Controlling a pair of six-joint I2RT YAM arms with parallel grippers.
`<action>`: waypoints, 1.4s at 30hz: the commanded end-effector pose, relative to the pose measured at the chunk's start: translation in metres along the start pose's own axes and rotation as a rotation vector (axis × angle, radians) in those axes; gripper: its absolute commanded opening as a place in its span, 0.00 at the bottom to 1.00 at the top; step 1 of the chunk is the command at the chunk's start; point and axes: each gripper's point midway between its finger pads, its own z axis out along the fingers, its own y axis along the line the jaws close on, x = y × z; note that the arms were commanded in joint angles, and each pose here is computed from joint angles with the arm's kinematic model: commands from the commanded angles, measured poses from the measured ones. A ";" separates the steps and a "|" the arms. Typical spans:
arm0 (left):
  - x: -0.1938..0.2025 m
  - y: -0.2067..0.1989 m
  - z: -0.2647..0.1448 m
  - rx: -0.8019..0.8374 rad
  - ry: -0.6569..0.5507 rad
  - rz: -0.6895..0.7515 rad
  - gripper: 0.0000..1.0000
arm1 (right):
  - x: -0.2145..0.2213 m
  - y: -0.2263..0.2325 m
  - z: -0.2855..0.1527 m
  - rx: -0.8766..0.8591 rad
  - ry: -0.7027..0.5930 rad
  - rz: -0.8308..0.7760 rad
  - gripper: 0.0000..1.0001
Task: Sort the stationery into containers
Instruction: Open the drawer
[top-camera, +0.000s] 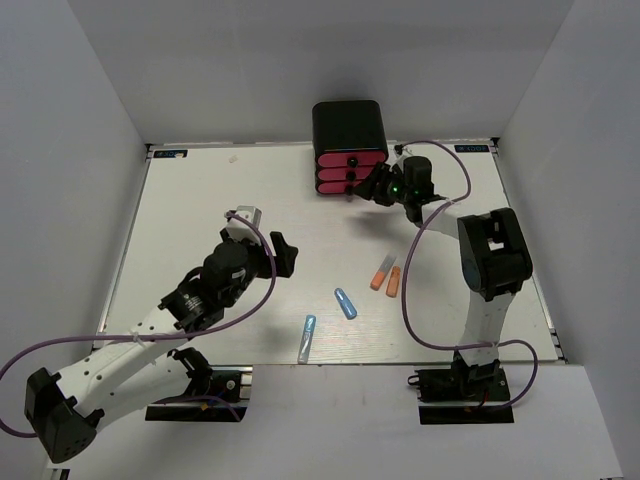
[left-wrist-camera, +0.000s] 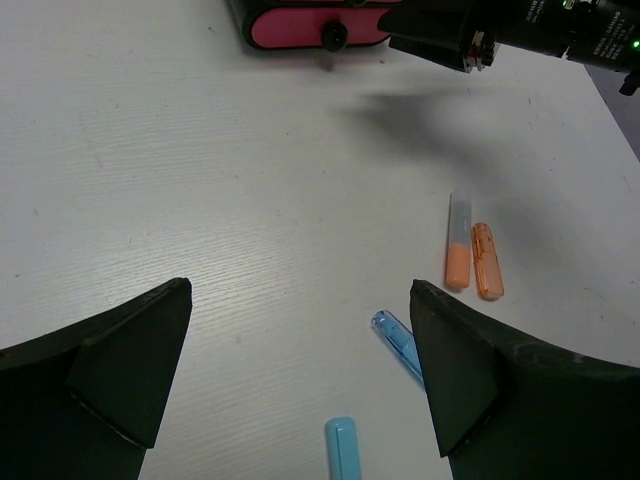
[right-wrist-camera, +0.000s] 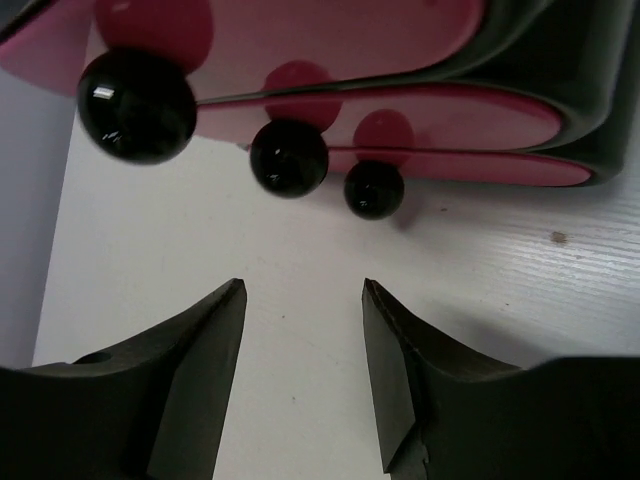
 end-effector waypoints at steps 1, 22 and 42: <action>0.002 0.001 -0.003 0.000 0.003 -0.006 0.99 | -0.033 0.007 0.011 0.011 -0.137 0.085 0.56; 0.007 0.002 0.002 -0.015 0.036 0.016 0.99 | -0.048 0.018 0.048 0.028 -0.222 0.081 0.58; 0.006 -0.008 0.008 0.011 0.044 -0.004 0.99 | -0.023 0.021 0.011 -0.002 -0.219 0.030 0.24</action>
